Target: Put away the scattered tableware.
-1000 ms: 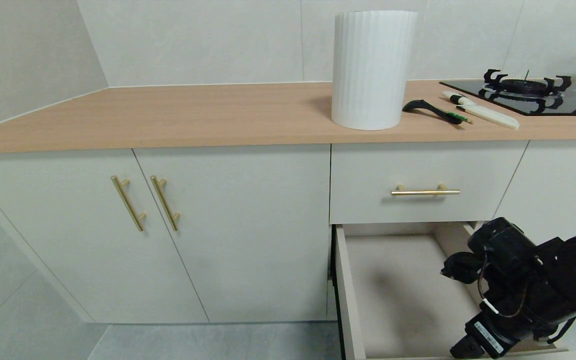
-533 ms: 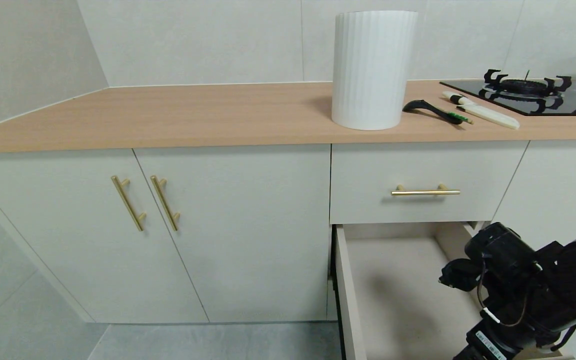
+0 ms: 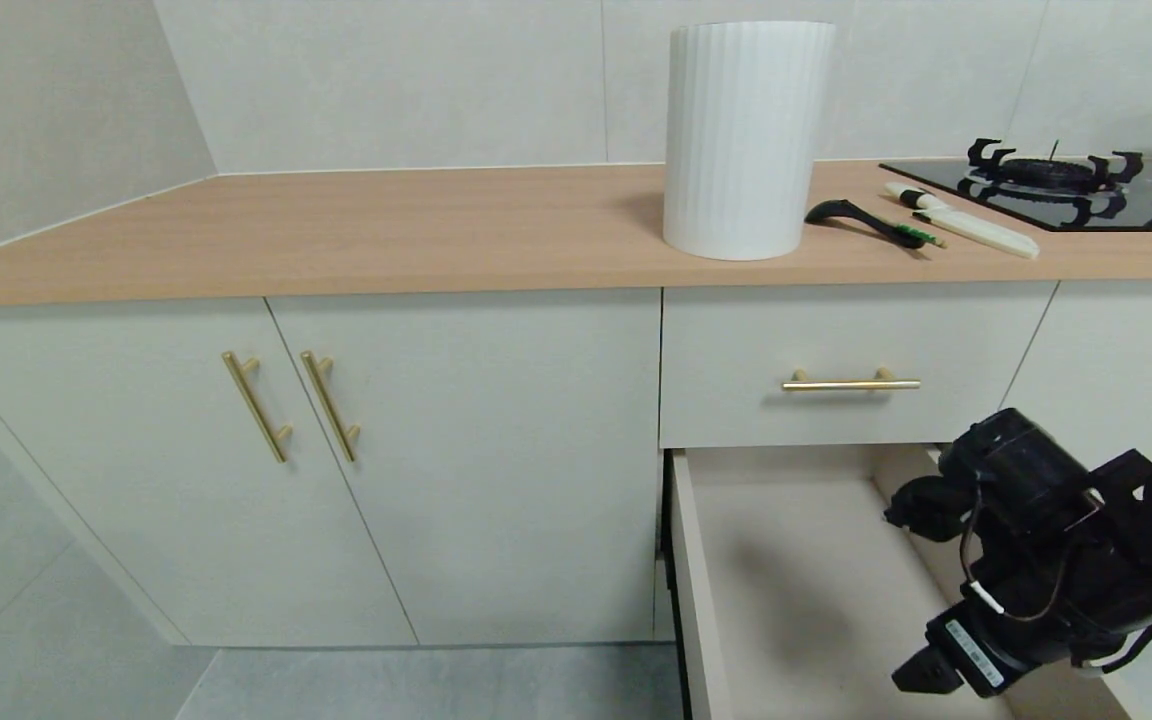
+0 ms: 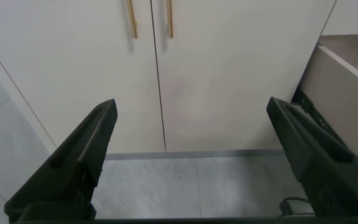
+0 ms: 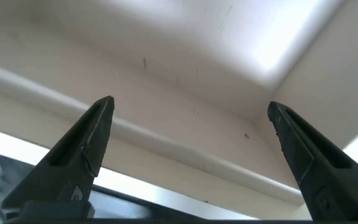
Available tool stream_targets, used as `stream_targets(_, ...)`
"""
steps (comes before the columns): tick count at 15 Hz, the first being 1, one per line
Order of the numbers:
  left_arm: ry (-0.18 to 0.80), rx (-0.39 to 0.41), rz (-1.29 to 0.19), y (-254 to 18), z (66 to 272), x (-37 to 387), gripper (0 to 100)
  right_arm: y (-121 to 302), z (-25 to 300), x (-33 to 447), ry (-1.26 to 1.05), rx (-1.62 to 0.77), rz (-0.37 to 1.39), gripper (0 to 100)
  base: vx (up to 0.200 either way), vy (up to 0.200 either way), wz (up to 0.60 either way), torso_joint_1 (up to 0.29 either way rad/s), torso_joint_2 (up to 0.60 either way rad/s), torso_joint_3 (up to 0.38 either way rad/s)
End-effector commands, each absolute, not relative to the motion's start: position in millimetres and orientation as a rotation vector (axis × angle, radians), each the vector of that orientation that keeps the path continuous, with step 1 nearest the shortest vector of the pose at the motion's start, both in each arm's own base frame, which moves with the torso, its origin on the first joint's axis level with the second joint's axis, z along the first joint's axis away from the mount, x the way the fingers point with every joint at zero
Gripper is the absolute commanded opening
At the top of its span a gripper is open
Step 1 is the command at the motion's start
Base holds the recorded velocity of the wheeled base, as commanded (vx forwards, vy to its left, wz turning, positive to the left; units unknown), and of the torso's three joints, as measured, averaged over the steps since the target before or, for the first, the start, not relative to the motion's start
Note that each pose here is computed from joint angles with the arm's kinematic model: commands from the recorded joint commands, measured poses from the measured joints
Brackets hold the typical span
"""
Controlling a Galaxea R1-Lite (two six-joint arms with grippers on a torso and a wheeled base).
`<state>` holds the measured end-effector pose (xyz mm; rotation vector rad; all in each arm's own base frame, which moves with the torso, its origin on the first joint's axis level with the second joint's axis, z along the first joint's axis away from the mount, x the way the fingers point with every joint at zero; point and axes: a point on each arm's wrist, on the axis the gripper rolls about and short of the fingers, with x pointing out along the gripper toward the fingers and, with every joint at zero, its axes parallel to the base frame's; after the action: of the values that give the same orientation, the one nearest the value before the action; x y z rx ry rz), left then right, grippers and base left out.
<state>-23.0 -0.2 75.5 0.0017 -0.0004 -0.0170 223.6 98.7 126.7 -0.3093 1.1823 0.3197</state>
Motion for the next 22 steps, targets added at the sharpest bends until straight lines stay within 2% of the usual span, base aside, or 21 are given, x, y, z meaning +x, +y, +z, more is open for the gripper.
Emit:
stream_targets(1,0.002,0.002,-0.018,0,75,-23,100,94,166,219,1.020,-0.206,0.293,100,0.000,0.000,0.00,0.000,0.00,0.000)
stream_targets(5,0.000,0.002,-0.018,0,76,-23,100,85,196,210,0.795,-0.135,0.288,100,0.000,0.000,0.00,0.000,0.00,0.000)
stream_targets(11,0.000,0.002,-0.017,0,76,-23,100,81,209,211,0.572,-0.061,0.267,100,0.000,0.000,0.00,0.000,0.00,0.000)
stream_targets(17,0.000,0.002,-0.017,0,76,-23,100,81,206,211,0.561,-0.063,0.269,100,0.000,0.000,0.00,0.059,-0.17,-0.177)
stream_targets(22,0.002,0.002,-0.017,0,75,-23,100,81,205,211,0.564,-0.063,0.268,100,0.000,0.000,0.00,0.145,-0.51,-0.301)
